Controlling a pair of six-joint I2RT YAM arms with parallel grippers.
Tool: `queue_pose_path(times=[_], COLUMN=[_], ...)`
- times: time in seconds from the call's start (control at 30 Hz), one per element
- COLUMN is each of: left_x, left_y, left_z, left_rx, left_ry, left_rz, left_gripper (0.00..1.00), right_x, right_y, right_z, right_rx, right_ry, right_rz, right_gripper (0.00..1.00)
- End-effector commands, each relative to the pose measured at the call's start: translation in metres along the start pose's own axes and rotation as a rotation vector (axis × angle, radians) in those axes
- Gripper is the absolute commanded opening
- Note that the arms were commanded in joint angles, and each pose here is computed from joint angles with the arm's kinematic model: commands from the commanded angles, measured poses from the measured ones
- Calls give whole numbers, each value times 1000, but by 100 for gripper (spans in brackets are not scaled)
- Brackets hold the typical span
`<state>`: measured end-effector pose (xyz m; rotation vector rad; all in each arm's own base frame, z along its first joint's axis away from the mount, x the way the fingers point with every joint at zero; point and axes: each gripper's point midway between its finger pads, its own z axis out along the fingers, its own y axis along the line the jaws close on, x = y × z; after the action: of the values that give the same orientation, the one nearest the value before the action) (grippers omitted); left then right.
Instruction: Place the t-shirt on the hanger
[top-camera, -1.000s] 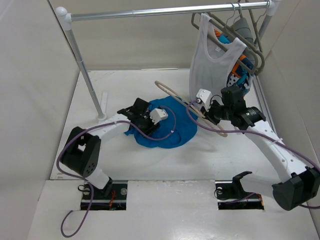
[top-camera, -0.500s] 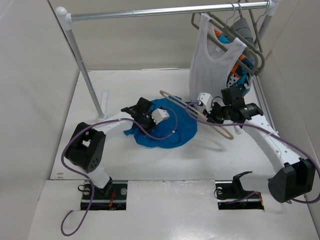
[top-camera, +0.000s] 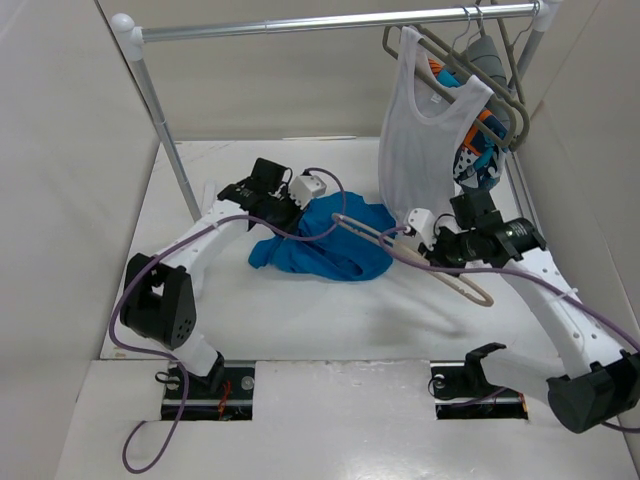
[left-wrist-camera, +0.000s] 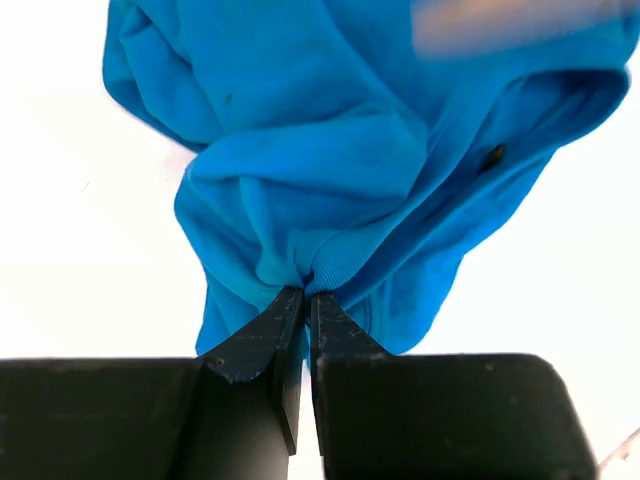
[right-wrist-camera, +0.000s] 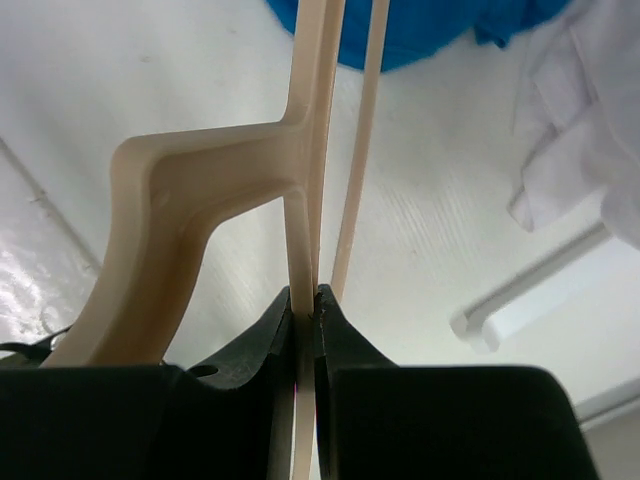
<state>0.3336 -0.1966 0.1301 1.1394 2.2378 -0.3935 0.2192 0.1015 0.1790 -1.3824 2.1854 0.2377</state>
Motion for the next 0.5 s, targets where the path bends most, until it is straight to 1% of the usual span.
queue_pose_path(times=[0.0,0.07,0.1,0.2,0.3,0.4,0.47], left_x=[-19,-20,-22,-16,-17,-11,-5], left_y=[-7,-9,-9,-12,-15,-26,-29], left_z=[-14,-14,-16,-19,-23,-28,-30], left_rx=[26,37,34,36,40,82,90], left_ry=[-48,-53,-61,-57,-69,-70,-52], left_rz=[-36,-35,-33,-34,-30,-11,-9], left_gripper=[0,0,0,0,0,0,0], right_x=[-15,-35,-42,-59,-63,-62,-69], right_y=[30,39,51,51,42,32,25], right_z=[0,2,4,10,17,24,21], right_rx=[-74,-84,-107,-73,-22,18,46], right_ry=[-40,-103,-124,-150,-134,-104,-115], right_rz=[-73,-124,-161,-168,-161,-146,-148], right_gripper=[0,0,0,0,0,0,0])
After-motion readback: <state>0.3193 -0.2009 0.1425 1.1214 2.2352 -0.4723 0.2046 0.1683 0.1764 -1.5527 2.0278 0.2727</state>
